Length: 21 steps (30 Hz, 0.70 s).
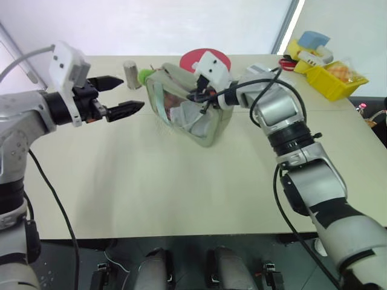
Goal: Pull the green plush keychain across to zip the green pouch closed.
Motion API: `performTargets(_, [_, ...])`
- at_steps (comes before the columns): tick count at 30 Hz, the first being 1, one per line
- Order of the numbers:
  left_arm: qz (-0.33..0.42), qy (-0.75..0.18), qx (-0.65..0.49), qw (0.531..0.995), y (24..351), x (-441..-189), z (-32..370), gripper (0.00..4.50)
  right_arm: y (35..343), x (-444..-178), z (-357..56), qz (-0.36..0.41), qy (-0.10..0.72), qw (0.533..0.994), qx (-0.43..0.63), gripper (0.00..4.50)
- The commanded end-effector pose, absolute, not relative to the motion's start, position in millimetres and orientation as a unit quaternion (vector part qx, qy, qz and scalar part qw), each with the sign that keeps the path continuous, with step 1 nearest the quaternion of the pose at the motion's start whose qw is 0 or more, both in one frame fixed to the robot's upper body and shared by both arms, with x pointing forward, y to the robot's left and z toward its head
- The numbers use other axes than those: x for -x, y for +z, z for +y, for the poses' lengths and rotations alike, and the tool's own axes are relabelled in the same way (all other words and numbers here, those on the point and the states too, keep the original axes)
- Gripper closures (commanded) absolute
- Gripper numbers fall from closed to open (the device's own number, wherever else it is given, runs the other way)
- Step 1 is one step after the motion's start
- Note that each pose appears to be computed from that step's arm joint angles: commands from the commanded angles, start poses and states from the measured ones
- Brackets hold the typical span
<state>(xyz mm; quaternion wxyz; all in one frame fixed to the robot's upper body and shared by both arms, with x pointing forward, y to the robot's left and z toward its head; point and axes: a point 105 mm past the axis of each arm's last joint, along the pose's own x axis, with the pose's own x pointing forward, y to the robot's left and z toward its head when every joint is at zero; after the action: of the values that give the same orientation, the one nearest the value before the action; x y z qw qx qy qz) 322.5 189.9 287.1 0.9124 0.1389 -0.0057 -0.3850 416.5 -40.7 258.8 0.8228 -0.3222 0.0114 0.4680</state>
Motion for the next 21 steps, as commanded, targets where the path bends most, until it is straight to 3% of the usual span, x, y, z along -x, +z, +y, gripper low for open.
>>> performTargets(1, [-0.040, -0.367, -0.150, 0.917, 309, -320, 198, 0.00, 279, -407, -49, -0.062, 0.482, 0.774, 0.405, 4.48])
performTargets(8, [-0.039, -0.332, -0.155, 0.930, 317, -318, 221, 0.00, 304, -392, -87, -0.145, 0.517, 0.688, 0.488, 4.48])
performTargets(14, [-0.041, -0.332, -0.155, 0.929, 318, -317, 220, 0.00, 282, -368, -88, -0.152, 0.594, 0.652, 0.446, 4.48])
performTargets(17, [-0.040, -0.334, -0.155, 0.929, 317, -317, 218, 0.00, 278, -365, -87, -0.150, 0.606, 0.670, 0.401, 4.48])
performTargets(21, [-0.033, -0.341, -0.155, 0.927, 313, -319, 214, 0.00, 265, -362, -88, -0.140, 0.607, 0.677, 0.392, 2.98])
